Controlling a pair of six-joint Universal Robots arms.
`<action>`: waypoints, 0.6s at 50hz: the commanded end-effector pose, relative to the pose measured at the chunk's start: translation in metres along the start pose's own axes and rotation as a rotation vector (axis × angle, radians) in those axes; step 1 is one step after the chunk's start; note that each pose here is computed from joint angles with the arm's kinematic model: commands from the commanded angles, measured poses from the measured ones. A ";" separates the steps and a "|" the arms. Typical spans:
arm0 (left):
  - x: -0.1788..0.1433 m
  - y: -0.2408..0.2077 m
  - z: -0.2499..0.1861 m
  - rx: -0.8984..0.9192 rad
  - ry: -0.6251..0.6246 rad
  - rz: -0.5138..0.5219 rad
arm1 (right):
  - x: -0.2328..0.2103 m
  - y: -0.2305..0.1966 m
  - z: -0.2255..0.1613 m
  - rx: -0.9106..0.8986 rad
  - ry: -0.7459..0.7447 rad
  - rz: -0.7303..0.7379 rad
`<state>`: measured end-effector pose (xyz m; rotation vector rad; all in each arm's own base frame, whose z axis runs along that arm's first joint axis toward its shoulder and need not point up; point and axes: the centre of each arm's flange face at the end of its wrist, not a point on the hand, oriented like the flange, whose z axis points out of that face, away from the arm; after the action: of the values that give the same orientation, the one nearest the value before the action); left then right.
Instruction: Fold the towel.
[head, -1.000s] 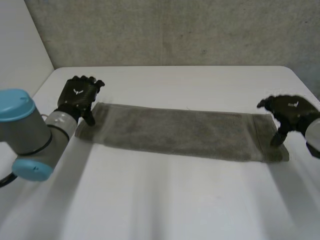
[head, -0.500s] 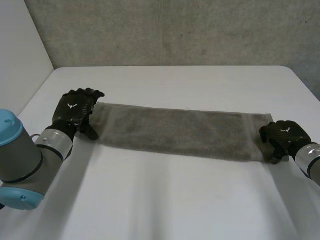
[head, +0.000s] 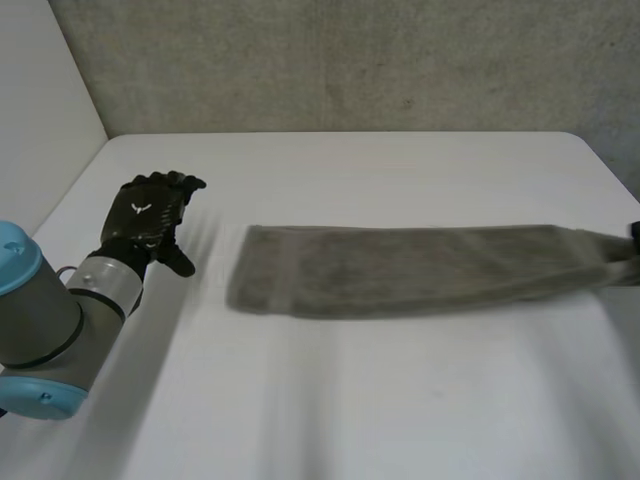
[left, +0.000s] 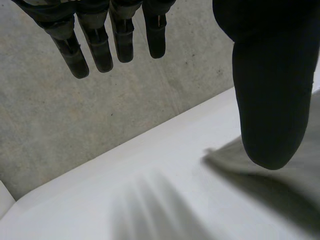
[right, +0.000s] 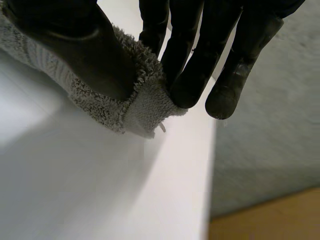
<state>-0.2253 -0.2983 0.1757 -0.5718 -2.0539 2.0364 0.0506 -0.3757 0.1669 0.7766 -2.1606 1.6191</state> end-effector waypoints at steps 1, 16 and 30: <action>-0.002 -0.001 -0.001 0.001 -0.006 0.000 | 0.035 -0.017 0.006 -0.044 0.031 -0.215; 0.001 0.001 -0.003 -0.006 0.001 -0.001 | -0.204 -0.189 -0.088 0.562 -0.379 -0.323; 0.007 0.003 -0.001 0.002 0.019 0.002 | -0.329 -0.147 -0.129 0.626 -0.612 -0.448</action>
<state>-0.2283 -0.2934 0.1728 -0.5838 -2.0489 2.0272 0.3897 -0.2112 0.1440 1.9979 -1.5956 1.9404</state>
